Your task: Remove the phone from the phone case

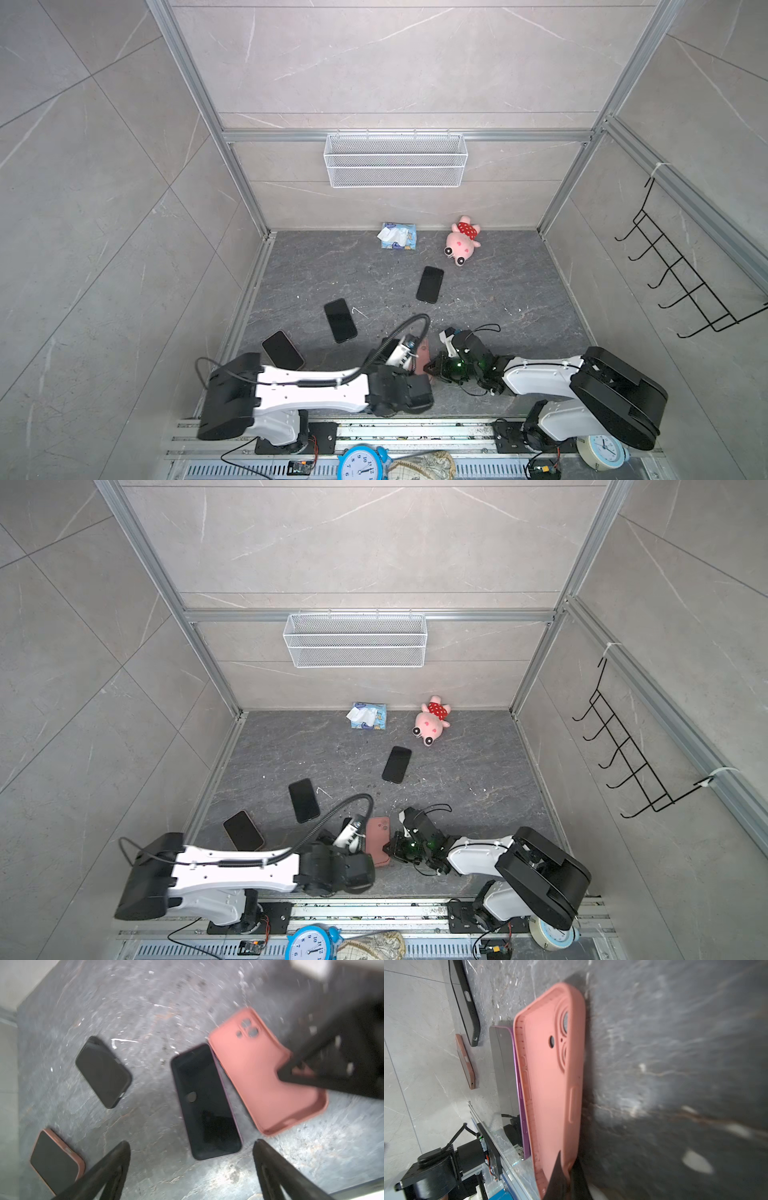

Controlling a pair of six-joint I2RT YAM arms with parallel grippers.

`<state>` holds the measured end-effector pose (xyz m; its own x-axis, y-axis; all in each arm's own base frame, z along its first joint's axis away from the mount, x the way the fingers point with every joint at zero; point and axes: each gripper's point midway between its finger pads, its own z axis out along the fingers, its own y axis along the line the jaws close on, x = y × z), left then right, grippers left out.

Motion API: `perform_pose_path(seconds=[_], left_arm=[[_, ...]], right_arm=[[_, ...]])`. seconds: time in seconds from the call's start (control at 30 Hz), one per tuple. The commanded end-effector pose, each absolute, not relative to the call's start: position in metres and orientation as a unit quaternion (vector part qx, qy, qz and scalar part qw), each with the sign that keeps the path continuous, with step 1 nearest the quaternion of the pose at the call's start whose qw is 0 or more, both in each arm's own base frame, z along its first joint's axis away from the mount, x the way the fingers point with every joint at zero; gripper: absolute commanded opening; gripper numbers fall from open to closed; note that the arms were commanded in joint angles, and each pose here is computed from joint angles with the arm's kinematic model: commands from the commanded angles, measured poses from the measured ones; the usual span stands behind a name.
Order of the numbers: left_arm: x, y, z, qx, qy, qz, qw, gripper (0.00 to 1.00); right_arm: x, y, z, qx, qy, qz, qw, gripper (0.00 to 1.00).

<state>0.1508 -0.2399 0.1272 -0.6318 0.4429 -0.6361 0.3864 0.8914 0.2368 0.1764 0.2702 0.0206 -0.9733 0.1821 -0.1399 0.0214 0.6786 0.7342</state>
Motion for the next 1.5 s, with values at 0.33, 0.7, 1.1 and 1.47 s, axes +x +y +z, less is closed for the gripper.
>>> perform_pose_path(seconds=[0.33, 0.7, 1.1, 1.47], left_arm=[[0.208, -0.123, 0.139, -0.029, 0.948, -0.039, 0.316, 0.98], [0.267, -0.106, 0.096, -0.102, 0.964, -0.059, 0.24, 0.99], [0.331, -0.096, 0.053, -0.139, 0.976, -0.067, 0.153, 0.99], [0.363, -0.091, 0.035, -0.145, 0.982, -0.045, 0.115, 0.97]], right_arm=[[0.186, 0.333, 0.018, 0.02, 0.913, 0.39, 0.117, 0.0], [0.189, 0.292, 0.034, -0.03, 0.945, 0.28, 0.168, 0.99], [0.195, 0.279, 0.086, -0.112, 0.945, 0.226, 0.208, 0.99], [0.212, 0.318, 0.111, -0.159, 0.93, 0.249, 0.219, 0.99]])
